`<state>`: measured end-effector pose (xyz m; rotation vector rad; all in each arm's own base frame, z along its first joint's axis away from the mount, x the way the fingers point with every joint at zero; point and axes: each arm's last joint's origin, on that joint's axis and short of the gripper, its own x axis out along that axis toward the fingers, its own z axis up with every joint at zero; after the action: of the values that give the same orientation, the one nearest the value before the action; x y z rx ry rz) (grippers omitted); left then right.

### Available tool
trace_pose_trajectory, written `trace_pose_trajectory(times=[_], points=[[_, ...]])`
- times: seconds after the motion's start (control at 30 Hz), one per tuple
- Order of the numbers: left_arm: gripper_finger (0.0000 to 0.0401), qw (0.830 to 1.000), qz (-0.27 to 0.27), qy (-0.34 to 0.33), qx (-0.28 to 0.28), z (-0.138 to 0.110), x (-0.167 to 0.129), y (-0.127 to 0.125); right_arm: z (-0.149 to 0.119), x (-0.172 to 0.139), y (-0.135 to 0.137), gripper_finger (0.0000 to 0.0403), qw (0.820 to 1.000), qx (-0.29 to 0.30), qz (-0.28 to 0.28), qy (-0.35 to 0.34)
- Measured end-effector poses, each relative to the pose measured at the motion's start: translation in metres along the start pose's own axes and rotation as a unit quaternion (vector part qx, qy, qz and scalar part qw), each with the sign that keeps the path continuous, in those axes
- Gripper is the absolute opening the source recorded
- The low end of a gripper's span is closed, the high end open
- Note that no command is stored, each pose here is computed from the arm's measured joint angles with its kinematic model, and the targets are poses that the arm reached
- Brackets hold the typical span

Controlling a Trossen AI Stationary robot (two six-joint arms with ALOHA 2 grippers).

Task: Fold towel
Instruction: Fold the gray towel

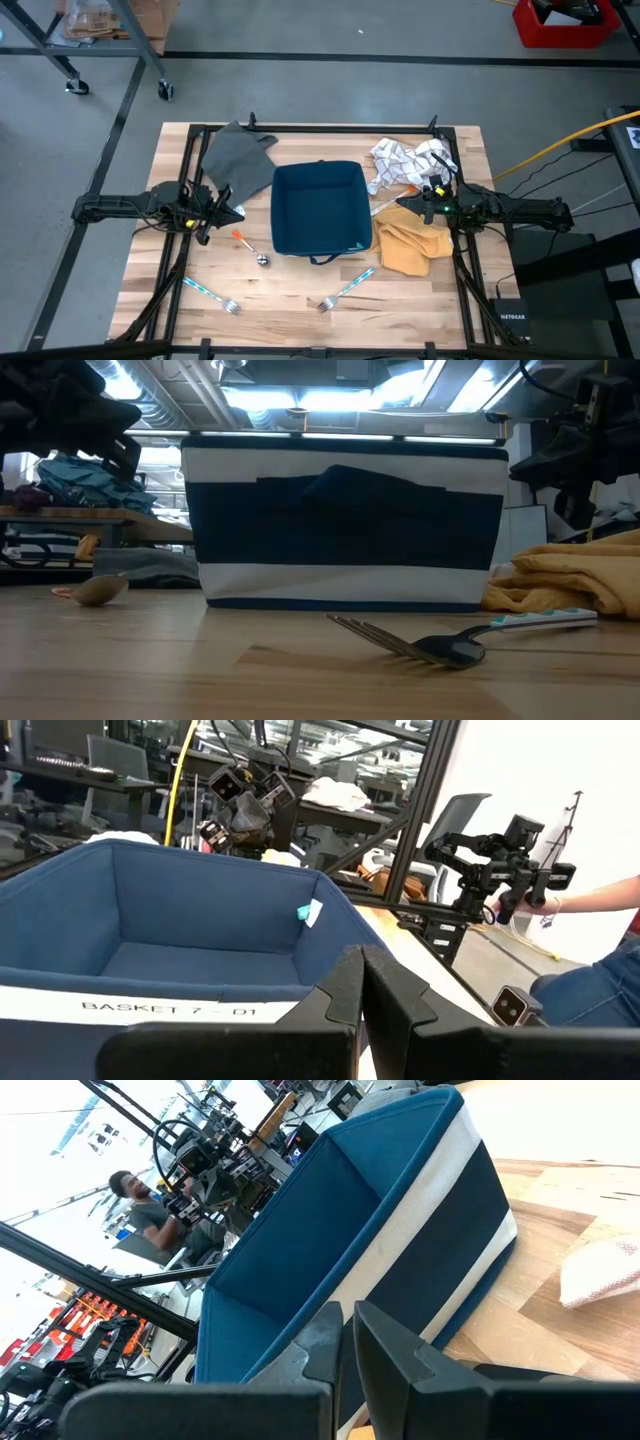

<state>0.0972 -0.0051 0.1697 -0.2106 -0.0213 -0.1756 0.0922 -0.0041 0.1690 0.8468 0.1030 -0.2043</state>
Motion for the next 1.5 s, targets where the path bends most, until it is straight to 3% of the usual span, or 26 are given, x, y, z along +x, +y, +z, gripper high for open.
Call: trace_pose_trajectory(times=[0.1,0.2,0.33,0.57,0.7,0.83,0.93,1.0,1.1,1.2,1.3,1.5], points=[[0.0000,1.000,-0.002,-0.011,-0.008,0.002,0.000,0.000,0.000,0.000,0.000,0.0035,1.000,0.000,0.000,0.000],[0.0000,0.996,-0.003,-0.055,-0.063,0.010,-0.001,-0.002,0.000,0.000,0.000,0.0035,1.000,0.000,0.000,0.000],[0.0000,0.991,0.015,-0.116,-0.069,0.021,-0.002,-0.002,0.000,0.000,0.000,0.0035,1.000,0.000,0.000,0.000],[0.0000,0.961,0.113,-0.244,-0.058,0.039,-0.010,0.000,0.000,0.000,0.000,0.0035,1.000,0.000,0.000,0.000],[0.0000,0.941,0.179,-0.286,-0.006,0.047,-0.015,0.002,0.000,0.000,0.000,0.0035,1.000,0.000,0.000,0.000],[0.0000,0.920,0.289,-0.260,0.058,0.045,-0.016,0.007,0.000,0.000,0.000,0.0035,1.000,0.000,0.001,-0.001],[0.0000,0.896,0.376,-0.227,0.066,0.040,-0.017,0.012,0.000,0.000,0.000,0.0035,1.000,0.000,0.002,-0.001],[0.0000,0.889,0.407,-0.199,0.067,0.035,-0.016,0.014,0.000,0.000,0.000,0.0035,1.000,0.000,0.002,-0.001],[0.0000,0.897,0.415,-0.142,0.060,0.023,-0.013,0.018,0.000,0.000,0.000,0.0035,1.000,0.000,0.002,-0.001],[0.0000,0.903,0.419,-0.092,0.017,0.009,-0.011,0.021,0.000,0.000,0.000,0.0035,1.000,0.000,0.003,-0.001],[0.0000,0.903,0.421,-0.080,0.000,0.008,-0.009,0.021,0.000,0.000,0.001,0.0035,1.000,0.001,0.003,-0.002],[0.0000,0.895,0.445,-0.015,0.020,0.025,-0.010,0.019,0.000,0.000,0.001,0.0035,1.000,0.001,0.004,-0.002]])
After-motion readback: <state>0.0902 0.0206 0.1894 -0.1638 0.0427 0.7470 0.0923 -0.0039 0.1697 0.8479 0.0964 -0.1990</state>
